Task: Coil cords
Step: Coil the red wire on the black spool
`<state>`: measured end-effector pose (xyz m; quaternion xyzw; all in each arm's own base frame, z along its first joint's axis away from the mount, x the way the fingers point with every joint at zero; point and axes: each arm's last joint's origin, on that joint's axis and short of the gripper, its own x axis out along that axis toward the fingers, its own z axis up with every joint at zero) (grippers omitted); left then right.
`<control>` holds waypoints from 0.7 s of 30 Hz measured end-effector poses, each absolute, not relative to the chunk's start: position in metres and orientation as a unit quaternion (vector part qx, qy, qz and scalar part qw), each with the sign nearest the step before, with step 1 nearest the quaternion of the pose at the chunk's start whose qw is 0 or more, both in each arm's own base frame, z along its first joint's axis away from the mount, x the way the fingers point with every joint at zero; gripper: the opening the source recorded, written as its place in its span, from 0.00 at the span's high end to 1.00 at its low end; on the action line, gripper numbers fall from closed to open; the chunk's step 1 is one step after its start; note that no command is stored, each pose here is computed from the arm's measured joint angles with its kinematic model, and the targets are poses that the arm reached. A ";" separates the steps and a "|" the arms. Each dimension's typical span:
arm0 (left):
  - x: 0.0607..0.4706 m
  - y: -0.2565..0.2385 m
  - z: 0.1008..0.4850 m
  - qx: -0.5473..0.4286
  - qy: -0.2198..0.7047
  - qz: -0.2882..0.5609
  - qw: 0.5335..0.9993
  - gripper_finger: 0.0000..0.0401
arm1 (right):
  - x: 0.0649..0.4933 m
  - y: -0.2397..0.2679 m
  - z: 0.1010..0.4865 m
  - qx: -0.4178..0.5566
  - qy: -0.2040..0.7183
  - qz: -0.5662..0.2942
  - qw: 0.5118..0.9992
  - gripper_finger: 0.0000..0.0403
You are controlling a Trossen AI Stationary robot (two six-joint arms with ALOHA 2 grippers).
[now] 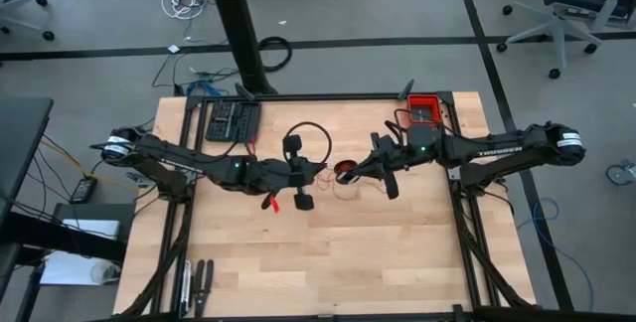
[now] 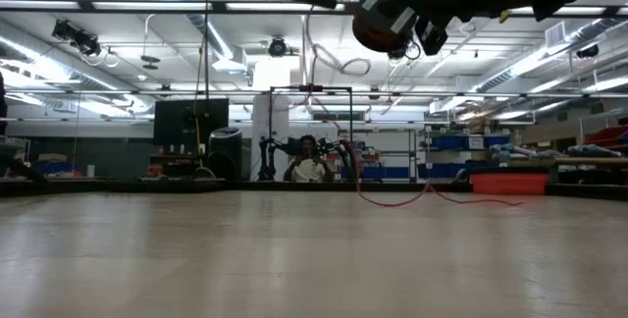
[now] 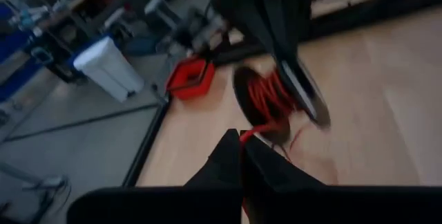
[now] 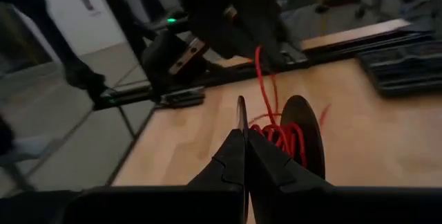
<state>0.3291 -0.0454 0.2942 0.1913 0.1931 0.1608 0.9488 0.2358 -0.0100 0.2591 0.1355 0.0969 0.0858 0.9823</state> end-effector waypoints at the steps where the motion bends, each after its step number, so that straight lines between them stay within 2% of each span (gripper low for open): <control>1: 0.330 -0.046 0.296 0.190 0.184 0.161 0.951 1.00 | 0.238 -0.009 0.258 0.142 0.097 0.097 0.980 1.00; 4: 0.331 -0.046 0.299 0.193 0.169 0.162 0.953 0.97 | 0.245 -0.007 0.255 0.158 0.089 0.135 0.974 1.00; 13: 0.341 -0.048 0.294 0.195 0.149 0.168 0.955 0.78 | 0.263 -0.002 0.250 0.181 0.052 0.224 0.956 1.00; 21: 0.348 -0.050 0.292 0.187 0.124 0.166 0.960 0.76 | 0.275 0.002 0.246 0.169 0.007 0.298 0.939 1.00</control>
